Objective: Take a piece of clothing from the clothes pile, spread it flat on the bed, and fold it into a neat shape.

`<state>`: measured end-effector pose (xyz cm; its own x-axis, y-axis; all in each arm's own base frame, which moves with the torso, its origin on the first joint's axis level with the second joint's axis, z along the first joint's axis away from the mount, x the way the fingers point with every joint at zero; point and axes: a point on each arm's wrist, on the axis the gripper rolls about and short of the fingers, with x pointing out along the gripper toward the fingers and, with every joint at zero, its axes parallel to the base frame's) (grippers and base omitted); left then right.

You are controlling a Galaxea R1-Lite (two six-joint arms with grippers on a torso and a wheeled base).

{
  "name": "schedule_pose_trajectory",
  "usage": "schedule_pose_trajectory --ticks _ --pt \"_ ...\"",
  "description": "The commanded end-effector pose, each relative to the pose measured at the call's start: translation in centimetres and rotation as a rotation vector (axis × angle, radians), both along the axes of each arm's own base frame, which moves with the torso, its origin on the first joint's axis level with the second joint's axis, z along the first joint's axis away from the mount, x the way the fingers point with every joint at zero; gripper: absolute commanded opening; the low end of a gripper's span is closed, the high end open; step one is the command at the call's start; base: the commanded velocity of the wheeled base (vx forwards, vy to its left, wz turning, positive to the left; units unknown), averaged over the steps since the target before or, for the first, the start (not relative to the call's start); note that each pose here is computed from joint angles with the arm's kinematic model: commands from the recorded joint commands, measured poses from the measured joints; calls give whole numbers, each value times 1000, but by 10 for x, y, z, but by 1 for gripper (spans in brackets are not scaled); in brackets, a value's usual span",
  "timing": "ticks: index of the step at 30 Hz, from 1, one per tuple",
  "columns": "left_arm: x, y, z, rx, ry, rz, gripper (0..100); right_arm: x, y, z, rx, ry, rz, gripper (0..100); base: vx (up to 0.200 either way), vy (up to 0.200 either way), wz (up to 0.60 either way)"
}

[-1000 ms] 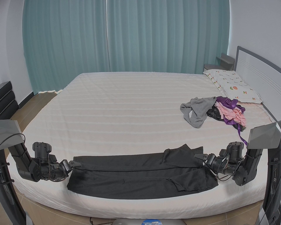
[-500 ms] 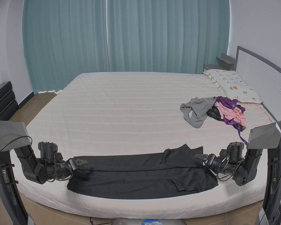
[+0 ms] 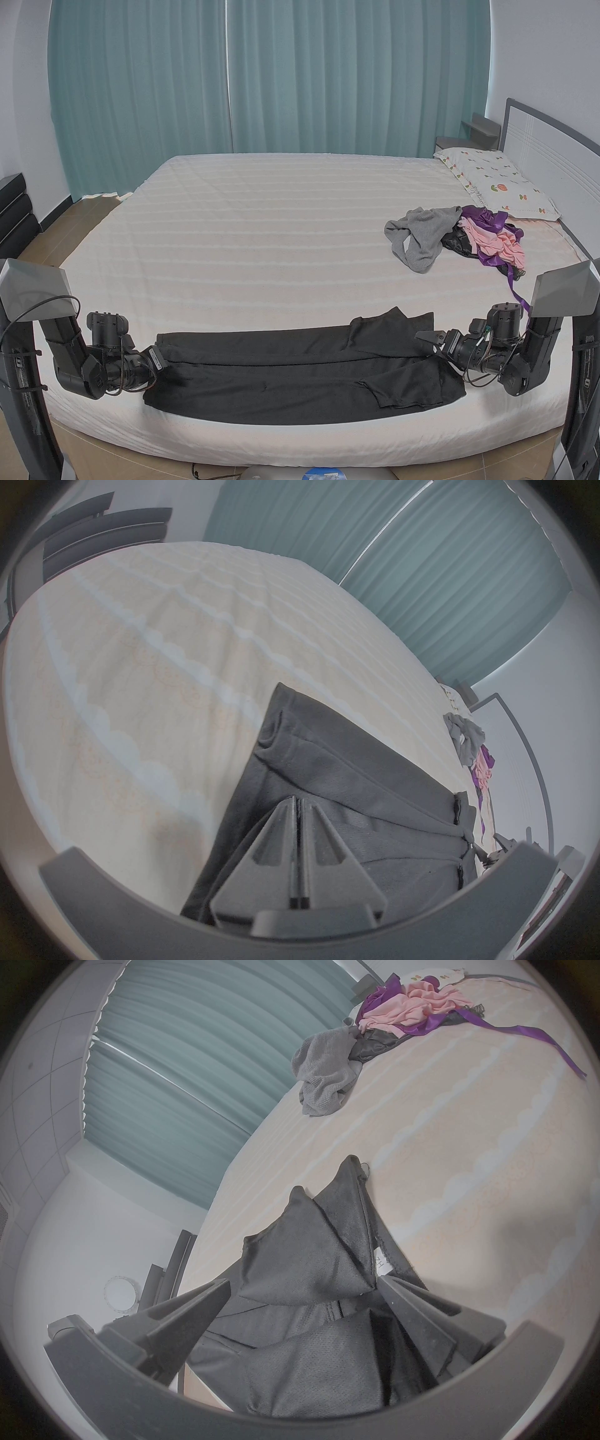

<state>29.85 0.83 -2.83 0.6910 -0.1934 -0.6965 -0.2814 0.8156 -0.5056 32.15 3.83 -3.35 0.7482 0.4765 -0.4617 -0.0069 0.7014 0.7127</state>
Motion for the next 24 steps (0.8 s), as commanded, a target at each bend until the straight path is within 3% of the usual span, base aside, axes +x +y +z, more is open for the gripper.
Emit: schedule_pose_trajectory --ticks 1,9,24 --pt "-1 8 -2 1 10 32 0 0 -2 0 -4 -7 15 100 0 0 0" --pt "0 10 -3 0 10 39 0 -1 -2 -8 -12 -5 78 100 0 0 0" --pt "1 10 -3 -1 9 40 0 3 -10 -12 -26 -17 74 100 0 0 0"
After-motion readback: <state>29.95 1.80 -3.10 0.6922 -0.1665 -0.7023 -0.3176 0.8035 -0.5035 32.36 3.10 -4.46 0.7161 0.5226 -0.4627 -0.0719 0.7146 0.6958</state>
